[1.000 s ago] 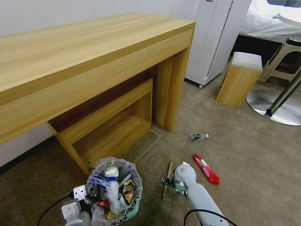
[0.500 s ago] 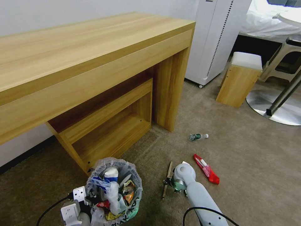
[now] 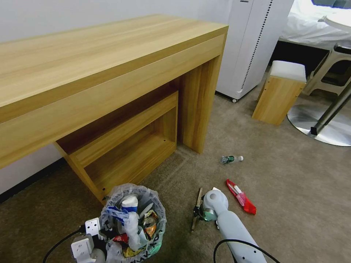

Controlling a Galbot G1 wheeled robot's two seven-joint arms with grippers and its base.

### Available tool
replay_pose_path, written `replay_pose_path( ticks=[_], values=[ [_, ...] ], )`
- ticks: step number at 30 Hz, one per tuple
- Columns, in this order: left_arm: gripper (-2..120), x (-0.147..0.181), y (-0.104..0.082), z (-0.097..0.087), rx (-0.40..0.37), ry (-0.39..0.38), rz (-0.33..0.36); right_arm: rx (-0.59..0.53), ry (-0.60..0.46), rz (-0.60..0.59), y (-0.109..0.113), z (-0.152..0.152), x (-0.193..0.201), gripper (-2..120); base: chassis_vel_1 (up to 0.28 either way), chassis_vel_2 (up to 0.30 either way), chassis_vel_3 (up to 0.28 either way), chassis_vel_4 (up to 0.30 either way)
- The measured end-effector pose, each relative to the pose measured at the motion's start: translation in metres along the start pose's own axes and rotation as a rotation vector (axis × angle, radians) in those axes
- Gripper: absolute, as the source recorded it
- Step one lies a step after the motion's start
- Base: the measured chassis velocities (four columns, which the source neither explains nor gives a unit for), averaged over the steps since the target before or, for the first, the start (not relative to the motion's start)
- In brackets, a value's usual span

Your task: Pick up the trash bin and place the garbage on the floor into it.

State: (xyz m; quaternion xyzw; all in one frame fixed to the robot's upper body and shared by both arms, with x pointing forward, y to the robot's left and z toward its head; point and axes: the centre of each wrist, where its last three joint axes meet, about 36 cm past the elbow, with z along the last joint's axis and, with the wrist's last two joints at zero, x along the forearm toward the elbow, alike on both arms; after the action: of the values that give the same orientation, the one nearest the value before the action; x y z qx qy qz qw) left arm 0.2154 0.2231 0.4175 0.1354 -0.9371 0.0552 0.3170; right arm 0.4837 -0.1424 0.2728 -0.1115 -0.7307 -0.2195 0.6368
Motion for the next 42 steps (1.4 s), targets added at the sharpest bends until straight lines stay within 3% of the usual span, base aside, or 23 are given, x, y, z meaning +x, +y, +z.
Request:
replay_pose_path(
  ticks=[5, 14, 19, 22, 25, 26, 29, 30, 34, 42],
  values=[
    [0, -0.001, 0.0, -0.001, -0.001, -0.005, 0.001, 0.002, 0.001, -0.001, 0.004, 0.002, -0.001, 0, 0.0, 0.0, 0.0, 0.0],
    [0, -0.004, -0.001, -0.001, 0.0, -0.006, 0.0, 0.003, -0.02, -0.015, 0.001, -0.002, 0.01, 0, 0.0, 0.0, 0.0, 0.0],
    [0, -0.004, -0.001, -0.002, 0.006, -0.002, 0.0, 0.013, -0.082, -0.043, -0.013, -0.006, 0.032, 0, 0.0, 0.0, 0.0, 0.0],
    [0, -0.003, 0.0, -0.002, 0.009, 0.002, 0.001, 0.033, -0.175, -0.121, -0.023, -0.009, 0.067, 0, 0.0, 0.0, 0.0, 0.0],
    [0, -0.001, -0.001, -0.004, 0.023, 0.015, 0.004, 0.081, -0.37, -0.293, -0.034, -0.006, 0.14, 0, 0.0, 0.0, 0.0, 0.0],
    [0, -0.001, -0.001, -0.004, 0.023, 0.015, 0.004, 0.081, -0.37, -0.293, -0.034, -0.006, 0.14, 0, 0.0, 0.0, 0.0, 0.0],
    [0, 0.003, -0.001, -0.008, 0.035, 0.037, 0.011, 0.162, -0.481, -0.469, -0.041, 0.005, 0.197, 0, 0.0, 0.0, 0.0, 0.0],
    [0, 0.003, -0.001, -0.008, 0.035, 0.037, 0.011, 0.162, -0.481, -0.469, -0.041, 0.005, 0.197, 0, 0.0, 0.0, 0.0, 0.0],
    [0, 0.014, -0.003, -0.016, 0.059, 0.08, 0.038, 0.27, -0.533, -0.657, -0.031, 0.032, 0.238, 0, 0.0, 0.0, 0.0, 0.0],
    [0, 0.029, 0.0, -0.029, 0.085, 0.114, 0.053, 0.393, -0.457, -0.847, -0.012, 0.054, 0.235, 0, 0.0, 0.0, 0.0, 0.0]
  ],
)
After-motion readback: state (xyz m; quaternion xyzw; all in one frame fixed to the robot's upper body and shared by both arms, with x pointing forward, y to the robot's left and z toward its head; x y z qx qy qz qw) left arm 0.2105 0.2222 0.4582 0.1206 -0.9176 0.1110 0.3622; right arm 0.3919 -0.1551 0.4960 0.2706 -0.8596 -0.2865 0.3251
